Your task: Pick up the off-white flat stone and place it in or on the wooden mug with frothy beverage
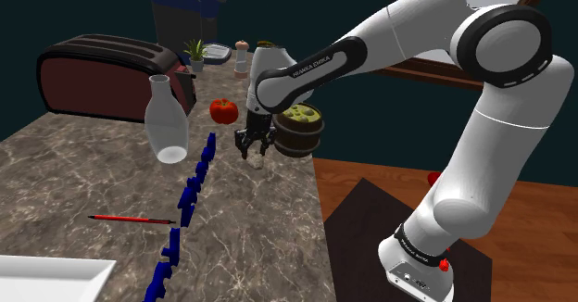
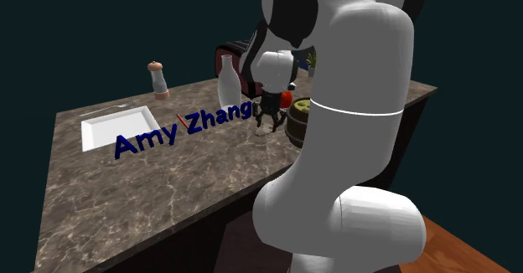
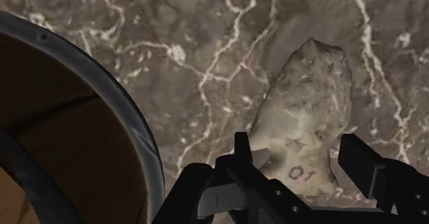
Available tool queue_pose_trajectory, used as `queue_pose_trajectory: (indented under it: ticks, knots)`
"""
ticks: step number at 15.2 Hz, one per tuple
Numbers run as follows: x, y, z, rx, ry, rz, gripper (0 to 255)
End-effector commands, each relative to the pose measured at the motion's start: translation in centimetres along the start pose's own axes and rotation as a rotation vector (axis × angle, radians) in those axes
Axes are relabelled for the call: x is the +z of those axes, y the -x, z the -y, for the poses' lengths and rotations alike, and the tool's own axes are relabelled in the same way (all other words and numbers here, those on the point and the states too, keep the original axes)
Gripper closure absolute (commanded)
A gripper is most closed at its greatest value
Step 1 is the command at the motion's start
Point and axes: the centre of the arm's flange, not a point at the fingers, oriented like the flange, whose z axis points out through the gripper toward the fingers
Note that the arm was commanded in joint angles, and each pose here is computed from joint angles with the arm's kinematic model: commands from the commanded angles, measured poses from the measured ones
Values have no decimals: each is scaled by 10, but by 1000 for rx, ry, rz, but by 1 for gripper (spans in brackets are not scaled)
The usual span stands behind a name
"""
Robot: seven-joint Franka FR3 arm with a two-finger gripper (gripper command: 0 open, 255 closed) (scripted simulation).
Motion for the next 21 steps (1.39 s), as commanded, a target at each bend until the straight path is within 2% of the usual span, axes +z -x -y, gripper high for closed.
queue_pose_trajectory:
  ticks: [1, 9, 21]
  knots:
    - [1, 0, -2, 3, 2, 3, 255]
    - [1, 0, -2, 3, 2, 3, 255]
    - [-62, 5, 4, 3, 2, 3, 255]
